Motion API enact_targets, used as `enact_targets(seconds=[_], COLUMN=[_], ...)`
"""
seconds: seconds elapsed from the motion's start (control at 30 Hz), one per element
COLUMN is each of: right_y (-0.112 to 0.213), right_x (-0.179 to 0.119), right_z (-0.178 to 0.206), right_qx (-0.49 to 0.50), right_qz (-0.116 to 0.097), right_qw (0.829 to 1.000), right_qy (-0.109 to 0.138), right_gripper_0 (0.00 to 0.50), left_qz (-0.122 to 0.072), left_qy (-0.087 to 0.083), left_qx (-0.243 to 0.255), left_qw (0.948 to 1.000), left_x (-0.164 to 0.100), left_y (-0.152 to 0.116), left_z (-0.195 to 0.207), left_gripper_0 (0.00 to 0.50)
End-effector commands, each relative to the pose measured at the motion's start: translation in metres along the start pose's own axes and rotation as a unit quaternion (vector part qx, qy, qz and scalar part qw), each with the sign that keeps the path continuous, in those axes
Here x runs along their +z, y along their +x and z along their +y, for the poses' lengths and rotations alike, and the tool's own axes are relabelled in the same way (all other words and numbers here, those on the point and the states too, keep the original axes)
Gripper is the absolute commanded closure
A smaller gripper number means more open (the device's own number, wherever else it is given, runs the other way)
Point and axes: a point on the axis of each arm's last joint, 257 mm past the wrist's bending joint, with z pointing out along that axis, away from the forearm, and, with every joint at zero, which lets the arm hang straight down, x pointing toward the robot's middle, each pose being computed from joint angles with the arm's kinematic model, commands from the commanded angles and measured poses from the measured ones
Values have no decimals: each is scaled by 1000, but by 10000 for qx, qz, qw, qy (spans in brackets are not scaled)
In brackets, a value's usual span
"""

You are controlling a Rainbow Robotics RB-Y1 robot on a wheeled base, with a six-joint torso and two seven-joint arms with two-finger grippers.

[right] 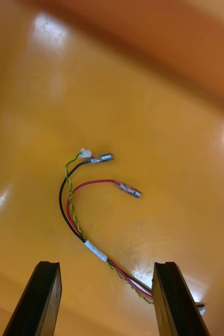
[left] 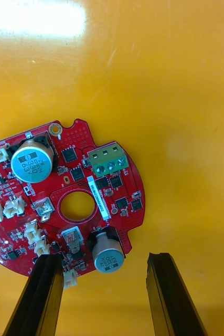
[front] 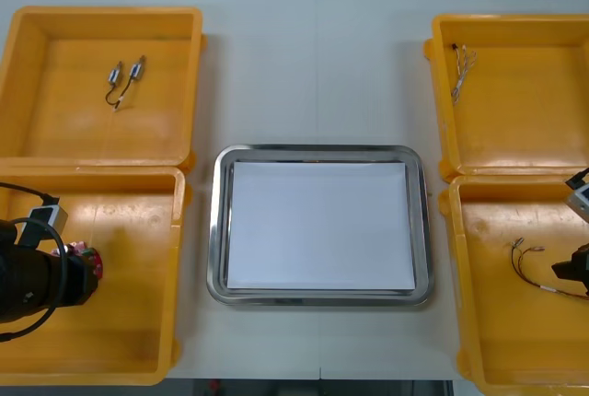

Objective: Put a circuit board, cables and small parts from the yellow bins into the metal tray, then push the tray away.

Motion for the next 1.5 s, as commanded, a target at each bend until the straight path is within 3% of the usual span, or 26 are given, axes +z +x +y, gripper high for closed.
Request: enact_targets(seconds=[0.03, 0.27, 0.43, 0.67, 0.77, 0.93, 1.07, 1.17, 1.23, 1.33, 1.5], right_y=[18, 21, 34, 43, 44, 47, 51, 51, 53, 54, 56], right_x=[6, 20, 24, 39, 46, 51, 53, 55, 58, 63, 66], right_z=[6, 14, 8, 2, 4, 4, 5, 5, 6, 8, 10], right_qx=[-588, -817, -994, -1057, -1037, -1070, -1098, -1140, -1124, -1087, -1076], right_qz=[176, 75, 171, 119, 45, 46, 94, 96, 80, 15, 8], right_qw=[9981, 9966, 9947, 9938, 9941, 9936, 9932, 9926, 9928, 9933, 9934], right_qy=[46, 83, 205, 318, 322, 360, 377, 405, 418, 405, 389], right_gripper_0=[0, 0, 0, 0, 0, 0, 0, 0, 0, 0, 0], left_qz=[-150, -150, -163, -117, -98, -84, -89, -66, -14, 132, 262], left_qy=[-219, -330, -321, -120, 50, 179, 115, 179, 113, 14, 106], left_qx=[292, 577, 767, 1250, 1521, 1943, 2202, 2265, 2361, 2659, 2870], left_qw=[9992, 9977, 9964, 9920, 9883, 9807, 9753, 9738, 9717, 9639, 9575], left_x=[-16, -23, -27, -37, -42, -48, -53, -56, -61, -66, -75], left_y=[-7, -13, -19, -28, -31, -34, -40, -42, -46, -47, -49], left_z=[15, 21, 20, 12, 3, -1, 2, -3, -1, 3, -5], left_gripper_0=[23, 22, 23, 21, 20, 21, 21, 23, 22, 21, 19])
